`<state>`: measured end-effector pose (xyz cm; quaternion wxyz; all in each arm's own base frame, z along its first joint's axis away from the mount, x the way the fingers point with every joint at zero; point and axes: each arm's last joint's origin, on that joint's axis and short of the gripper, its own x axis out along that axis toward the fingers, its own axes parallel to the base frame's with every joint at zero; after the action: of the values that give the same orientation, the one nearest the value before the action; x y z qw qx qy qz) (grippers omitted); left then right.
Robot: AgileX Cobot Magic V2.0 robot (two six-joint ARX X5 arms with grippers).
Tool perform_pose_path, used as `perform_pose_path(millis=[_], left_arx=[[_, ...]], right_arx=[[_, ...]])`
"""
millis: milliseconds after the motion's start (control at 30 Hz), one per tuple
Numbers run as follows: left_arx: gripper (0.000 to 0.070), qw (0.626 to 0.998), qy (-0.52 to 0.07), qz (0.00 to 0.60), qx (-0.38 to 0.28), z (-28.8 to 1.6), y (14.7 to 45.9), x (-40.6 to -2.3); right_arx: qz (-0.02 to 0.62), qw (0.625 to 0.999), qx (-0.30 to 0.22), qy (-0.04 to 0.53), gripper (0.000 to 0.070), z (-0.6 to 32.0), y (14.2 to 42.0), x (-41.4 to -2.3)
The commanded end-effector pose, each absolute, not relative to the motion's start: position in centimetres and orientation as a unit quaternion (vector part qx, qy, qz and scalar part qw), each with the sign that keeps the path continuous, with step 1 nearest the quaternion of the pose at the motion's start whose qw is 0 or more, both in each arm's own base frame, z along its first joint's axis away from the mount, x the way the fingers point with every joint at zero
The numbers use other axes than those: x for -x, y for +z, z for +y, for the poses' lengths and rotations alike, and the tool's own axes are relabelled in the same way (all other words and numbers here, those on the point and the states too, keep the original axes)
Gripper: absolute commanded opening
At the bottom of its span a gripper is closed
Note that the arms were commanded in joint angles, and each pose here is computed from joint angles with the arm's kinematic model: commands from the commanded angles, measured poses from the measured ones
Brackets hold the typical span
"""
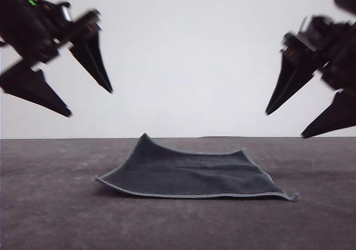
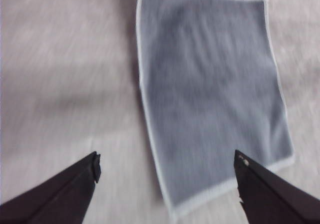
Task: Fold clothes
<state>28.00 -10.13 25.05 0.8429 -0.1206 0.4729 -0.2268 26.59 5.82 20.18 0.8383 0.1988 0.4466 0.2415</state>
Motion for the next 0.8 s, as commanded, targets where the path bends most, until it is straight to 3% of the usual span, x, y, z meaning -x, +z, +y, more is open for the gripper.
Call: perform_pose_path(millis=[0, 267, 767], left_arx=[[0.0524, 0.843, -0.236, 0.471, 0.108, -10.8, 24.6, -29.5], [0.0524, 0.833, -0.241, 0.490, 0.086, -12.7, 21.9, -35.2], [0.0524, 0.806, -0.282, 0.512, 0.095, -16.1, 17.1, -42.6]], right_arx=[[0.447, 0.836, -0.208, 0.240, 0.0482, 5.8, 19.6, -28.0], [0.470, 0.818, -0.227, 0.240, 0.0482, 5.6, 17.0, -32.4], [0.455, 0.823, -0.236, 0.244, 0.0482, 5.2, 15.8, -36.7]])
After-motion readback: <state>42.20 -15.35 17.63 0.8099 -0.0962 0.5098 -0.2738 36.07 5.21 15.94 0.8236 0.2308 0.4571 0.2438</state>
